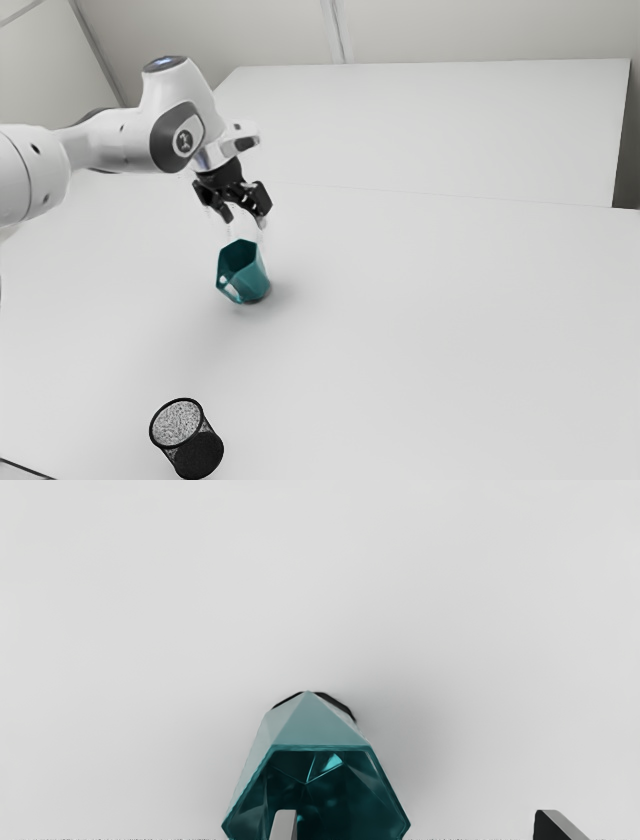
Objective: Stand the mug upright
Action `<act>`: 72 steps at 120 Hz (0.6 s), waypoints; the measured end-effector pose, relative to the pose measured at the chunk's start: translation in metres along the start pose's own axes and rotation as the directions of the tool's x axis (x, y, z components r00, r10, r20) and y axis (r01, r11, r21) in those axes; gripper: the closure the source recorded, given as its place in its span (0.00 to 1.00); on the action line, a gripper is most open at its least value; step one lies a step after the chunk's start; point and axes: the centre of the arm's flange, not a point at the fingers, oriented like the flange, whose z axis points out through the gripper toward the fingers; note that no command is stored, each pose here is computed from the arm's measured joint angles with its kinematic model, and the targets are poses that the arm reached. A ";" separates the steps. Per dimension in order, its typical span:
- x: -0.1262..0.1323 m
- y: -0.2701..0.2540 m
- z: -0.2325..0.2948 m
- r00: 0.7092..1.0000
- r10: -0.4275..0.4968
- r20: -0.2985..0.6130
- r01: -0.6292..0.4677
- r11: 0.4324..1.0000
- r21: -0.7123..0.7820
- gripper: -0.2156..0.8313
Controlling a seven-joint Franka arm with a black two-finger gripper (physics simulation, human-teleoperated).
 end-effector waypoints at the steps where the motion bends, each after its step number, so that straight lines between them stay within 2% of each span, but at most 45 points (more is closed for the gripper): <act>1: 0.002 0.001 -0.006 1.000 0.000 -0.004 0.000 1.000 0.000 0.30; 14: 0.014 0.005 -0.078 0.999 0.002 -0.036 -0.002 1.000 0.002 0.26; 33: -0.008 0.010 -0.147 1.000 -0.003 -0.023 0.003 1.000 0.008 0.23; 72: -0.025 0.020 -0.155 0.997 -0.001 0.072 0.001 1.000 0.003 0.21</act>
